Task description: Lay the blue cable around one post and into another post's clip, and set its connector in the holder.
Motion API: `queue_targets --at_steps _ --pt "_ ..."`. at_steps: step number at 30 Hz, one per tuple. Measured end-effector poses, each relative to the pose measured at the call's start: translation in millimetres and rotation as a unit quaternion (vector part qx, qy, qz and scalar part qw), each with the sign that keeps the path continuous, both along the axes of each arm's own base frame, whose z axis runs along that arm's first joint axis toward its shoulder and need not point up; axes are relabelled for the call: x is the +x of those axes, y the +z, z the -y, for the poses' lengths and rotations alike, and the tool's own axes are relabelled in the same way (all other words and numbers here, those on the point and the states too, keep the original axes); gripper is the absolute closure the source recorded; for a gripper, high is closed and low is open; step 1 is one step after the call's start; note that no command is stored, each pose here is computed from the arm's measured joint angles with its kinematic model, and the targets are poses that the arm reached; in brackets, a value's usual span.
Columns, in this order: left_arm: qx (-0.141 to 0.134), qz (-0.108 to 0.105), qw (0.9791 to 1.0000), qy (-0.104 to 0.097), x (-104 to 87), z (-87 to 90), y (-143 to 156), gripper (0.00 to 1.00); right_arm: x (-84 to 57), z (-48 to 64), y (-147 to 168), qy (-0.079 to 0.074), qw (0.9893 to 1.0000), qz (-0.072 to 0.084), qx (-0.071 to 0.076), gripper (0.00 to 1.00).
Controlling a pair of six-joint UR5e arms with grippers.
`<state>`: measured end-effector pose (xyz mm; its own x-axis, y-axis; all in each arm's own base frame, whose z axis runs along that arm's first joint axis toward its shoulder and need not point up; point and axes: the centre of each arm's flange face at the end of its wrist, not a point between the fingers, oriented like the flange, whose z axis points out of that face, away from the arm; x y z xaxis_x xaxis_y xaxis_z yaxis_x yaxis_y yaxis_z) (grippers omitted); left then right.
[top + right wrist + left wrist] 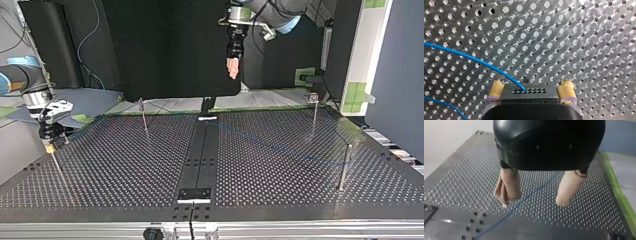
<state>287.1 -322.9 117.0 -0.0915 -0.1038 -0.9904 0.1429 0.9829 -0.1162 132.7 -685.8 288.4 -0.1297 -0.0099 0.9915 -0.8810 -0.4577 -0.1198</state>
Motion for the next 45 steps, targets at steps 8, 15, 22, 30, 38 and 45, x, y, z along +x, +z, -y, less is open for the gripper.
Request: queue_targets --at_steps 8,15,22,30,38,45 --pt "0.000 -0.002 0.9993 0.036 22.2 -22.0 0 0.00 0.0 0.0 0 0.000 1.0000 0.000 0.000 0.02" --pt "-0.001 -0.002 0.9978 0.067 39.8 -41.4 0 0.00 0.0 0.0 0 0.000 1.0000 0.000 0.000 0.02" --pt "0.001 -0.005 0.9963 0.086 48.2 -57.7 -3 0.00 0.0 0.0 0 0.000 1.0000 0.000 0.000 0.02" --pt "0.002 -0.006 0.9962 0.087 47.7 -59.1 -4 0.00 0.0 0.0 0 0.000 1.0000 0.000 0.000 0.02" --pt "0.001 -0.005 0.9962 0.087 47.8 -59.2 -4 0.00 0.0 0.0 0 0.000 1.0000 0.000 0.000 0.02" --pt "0.001 -0.005 0.9962 0.087 47.9 -59.1 -4 0.00 0.0 0.0 0 0.000 1.0000 0.000 0.000 0.02"
